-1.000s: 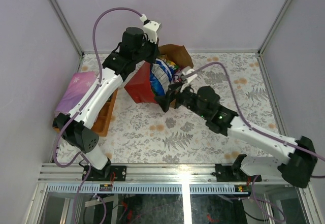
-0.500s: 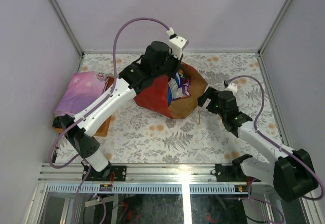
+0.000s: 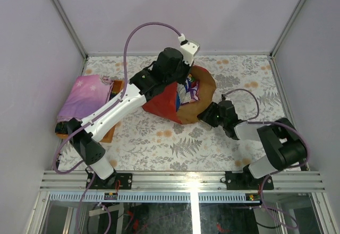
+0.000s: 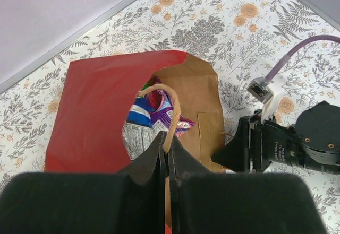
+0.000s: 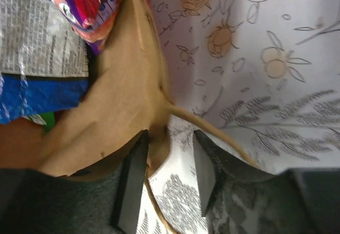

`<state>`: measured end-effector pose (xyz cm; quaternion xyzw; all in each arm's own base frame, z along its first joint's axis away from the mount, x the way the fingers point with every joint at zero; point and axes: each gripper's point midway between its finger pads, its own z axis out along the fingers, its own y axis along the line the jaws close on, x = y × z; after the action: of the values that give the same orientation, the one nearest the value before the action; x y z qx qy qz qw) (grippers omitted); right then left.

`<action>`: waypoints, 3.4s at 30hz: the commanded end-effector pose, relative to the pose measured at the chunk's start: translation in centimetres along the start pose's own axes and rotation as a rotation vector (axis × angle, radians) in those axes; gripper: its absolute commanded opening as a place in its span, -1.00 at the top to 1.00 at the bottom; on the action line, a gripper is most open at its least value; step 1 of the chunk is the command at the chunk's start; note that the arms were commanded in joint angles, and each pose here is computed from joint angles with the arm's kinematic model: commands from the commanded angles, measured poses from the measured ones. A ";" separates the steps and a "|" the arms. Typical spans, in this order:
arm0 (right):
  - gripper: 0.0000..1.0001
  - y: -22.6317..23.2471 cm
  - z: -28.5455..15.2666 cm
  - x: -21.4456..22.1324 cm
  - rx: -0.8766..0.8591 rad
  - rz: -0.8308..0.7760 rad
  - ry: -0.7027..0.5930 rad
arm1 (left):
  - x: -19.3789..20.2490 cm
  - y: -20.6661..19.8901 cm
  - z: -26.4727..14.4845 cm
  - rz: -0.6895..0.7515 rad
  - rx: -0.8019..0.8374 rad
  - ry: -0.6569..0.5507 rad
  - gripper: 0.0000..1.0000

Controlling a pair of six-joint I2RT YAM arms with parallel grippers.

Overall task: Take the snacks out of the paper bag
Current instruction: Adjust the paper bag at the center of the board, then take out the snack from the paper bag.

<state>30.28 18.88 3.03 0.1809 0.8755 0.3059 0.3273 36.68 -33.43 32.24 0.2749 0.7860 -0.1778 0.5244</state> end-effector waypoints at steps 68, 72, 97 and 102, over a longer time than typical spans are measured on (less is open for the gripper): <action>-0.99 20.2 1.6 -4.0 -0.477 -0.035 -0.151 | 4.0 13.7 -0.4 -0.096 -0.292 -0.055 0.98; -0.96 20.3 5.3 -4.4 -0.436 0.041 -0.161 | 4.1 13.6 -0.4 -0.098 -0.280 -0.054 0.96; 0.34 24.2 15.1 -5.3 -0.523 0.149 -0.182 | 4.5 13.3 0.2 -0.112 -0.241 -0.045 0.95; 1.00 24.9 15.0 -5.1 -0.541 0.131 -0.161 | 4.7 13.5 0.2 -0.110 -0.249 -0.036 0.95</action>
<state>46.61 39.43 8.07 0.1899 0.7578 0.4893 0.3877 43.35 -21.76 26.38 0.1710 0.8214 -0.1025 0.5344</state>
